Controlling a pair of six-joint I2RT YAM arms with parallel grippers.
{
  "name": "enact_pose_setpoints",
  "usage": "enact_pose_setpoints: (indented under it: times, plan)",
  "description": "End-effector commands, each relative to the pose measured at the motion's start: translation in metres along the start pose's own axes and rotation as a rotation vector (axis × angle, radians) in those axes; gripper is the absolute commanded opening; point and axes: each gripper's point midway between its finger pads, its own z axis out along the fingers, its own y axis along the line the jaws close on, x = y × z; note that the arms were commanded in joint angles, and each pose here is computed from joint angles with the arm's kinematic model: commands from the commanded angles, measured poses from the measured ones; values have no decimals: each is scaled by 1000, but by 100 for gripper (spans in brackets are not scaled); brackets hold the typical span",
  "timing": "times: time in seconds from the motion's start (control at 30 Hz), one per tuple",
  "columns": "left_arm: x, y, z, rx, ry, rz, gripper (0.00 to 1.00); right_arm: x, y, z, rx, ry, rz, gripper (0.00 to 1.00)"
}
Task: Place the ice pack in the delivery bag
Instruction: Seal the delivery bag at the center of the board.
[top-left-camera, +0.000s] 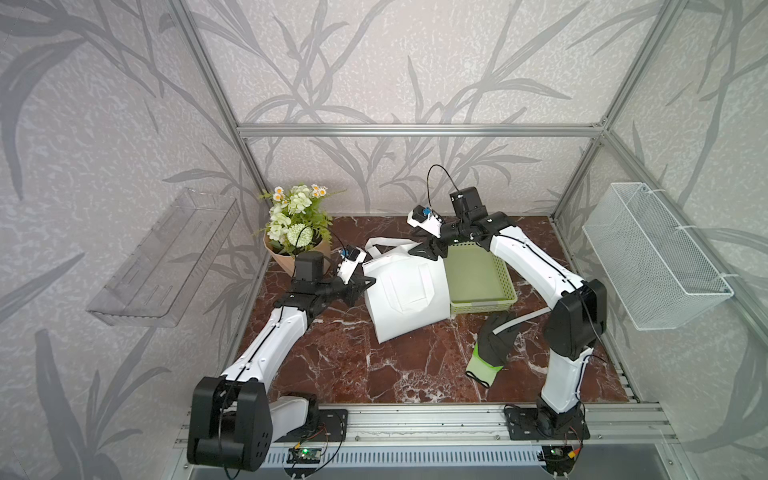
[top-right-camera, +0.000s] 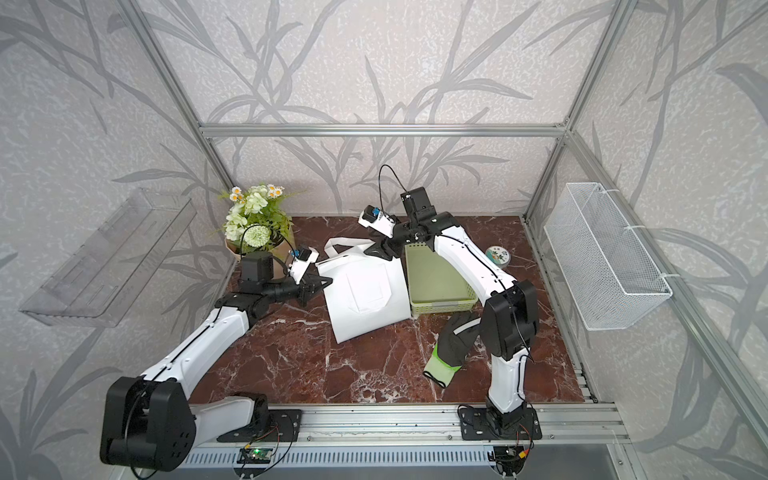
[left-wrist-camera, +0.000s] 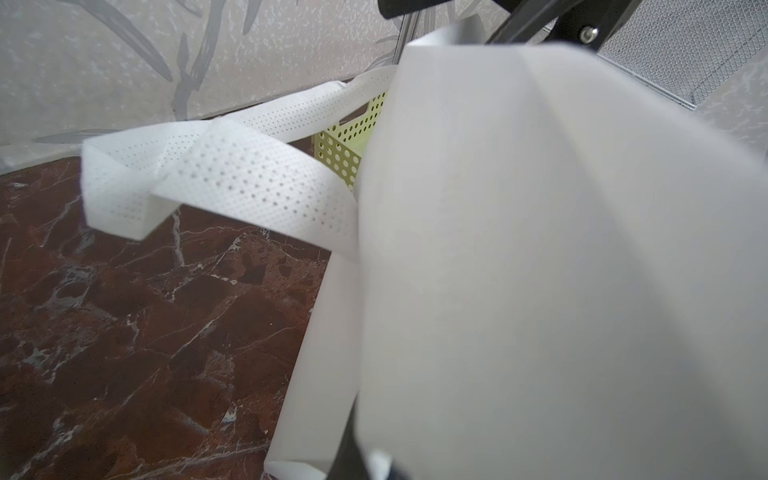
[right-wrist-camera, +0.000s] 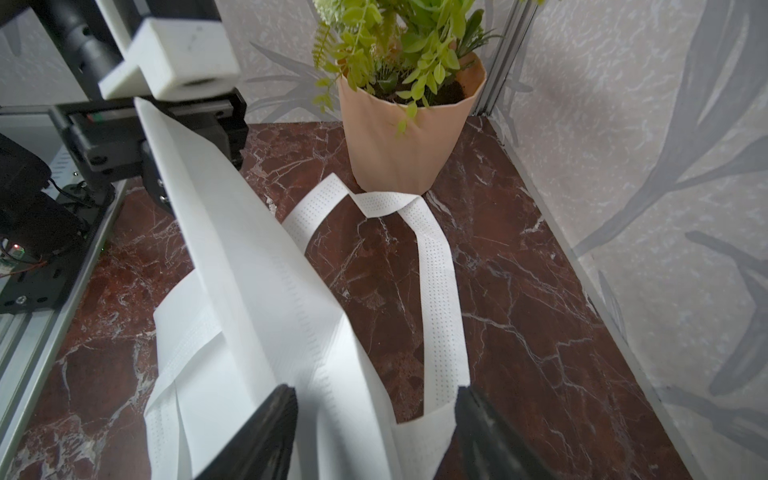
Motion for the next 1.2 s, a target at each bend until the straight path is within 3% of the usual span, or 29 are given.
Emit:
enact_pose_setpoints:
  times: [0.0, 0.2, 0.43, 0.8, 0.83, 1.07, 1.17]
  plan:
    - [-28, 0, -3, -7, -56, 87, 0, 22, 3, 10, -25, 93, 9, 63]
    - [-29, 3, -5, -29, -58, 87, 0, 40, 4, 9, -24, 187, -32, 59]
    - [-31, 5, -7, -43, -62, 84, 0, 45, 10, 9, -50, 196, -38, 33]
    - [-35, 7, -19, -79, -76, 68, 3, 42, 12, 5, -51, 179, -49, 11]
    - [-35, 7, -21, -84, -75, 59, 7, 42, 12, 5, -49, 177, -53, 11]
    - [-26, -16, -50, -88, -48, -32, 60, 45, 11, 3, -27, 176, -66, 9]
    - [-34, -30, -66, -110, -94, -73, 78, 46, 10, 3, -21, 176, -68, 10]
